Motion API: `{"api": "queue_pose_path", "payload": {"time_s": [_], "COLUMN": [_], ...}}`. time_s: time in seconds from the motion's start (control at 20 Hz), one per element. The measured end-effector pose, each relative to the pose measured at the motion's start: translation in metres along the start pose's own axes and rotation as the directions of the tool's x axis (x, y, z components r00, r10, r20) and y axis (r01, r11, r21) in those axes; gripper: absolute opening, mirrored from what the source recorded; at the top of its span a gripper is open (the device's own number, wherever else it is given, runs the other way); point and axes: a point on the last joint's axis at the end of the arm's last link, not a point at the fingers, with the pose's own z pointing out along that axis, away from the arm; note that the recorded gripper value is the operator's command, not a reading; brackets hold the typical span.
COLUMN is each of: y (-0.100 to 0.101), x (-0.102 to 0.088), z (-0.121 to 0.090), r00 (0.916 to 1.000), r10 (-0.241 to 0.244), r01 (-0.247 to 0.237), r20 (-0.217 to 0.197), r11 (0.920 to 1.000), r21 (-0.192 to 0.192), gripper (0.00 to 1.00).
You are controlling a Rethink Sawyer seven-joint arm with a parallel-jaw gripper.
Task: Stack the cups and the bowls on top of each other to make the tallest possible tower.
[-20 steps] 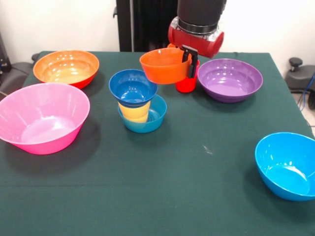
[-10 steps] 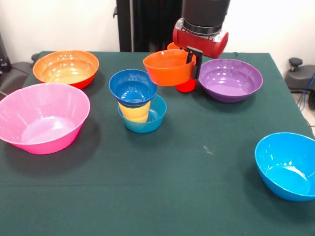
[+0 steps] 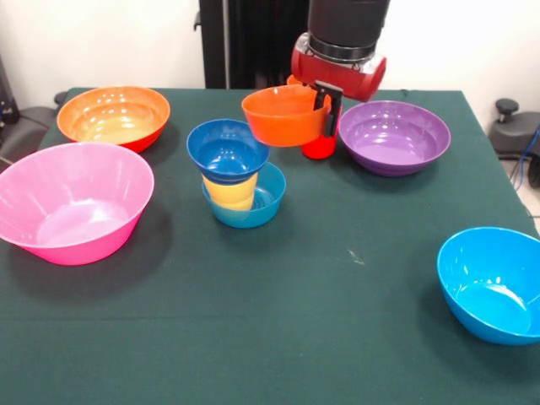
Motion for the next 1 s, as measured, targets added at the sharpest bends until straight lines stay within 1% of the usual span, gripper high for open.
{"api": "queue_pose_path", "payload": {"time_s": [0.15,0.4,0.65,0.85,1.0], "y": [-0.003,-0.015,-0.031,-0.038,-0.042], "x": [-0.002,-0.008,-0.017,-0.019,-0.018], "z": [0.001,0.0,-0.001,0.001,0.004], "r00": [1.0,0.9997,0.9988,0.9994,0.9999], "r10": [0.002,0.023,0.047,0.034,0.013], "r01": [-0.002,-0.023,-0.047,-0.034,-0.014], "r20": [0.001,-0.007,-0.011,-0.002,0.006], "r11": [1.0,0.9997,0.9987,0.9989,0.9989], "r21": [0.002,0.009,0.021,0.033,0.045], "gripper": [0.0,0.0,0.0,0.0,0.0]}}
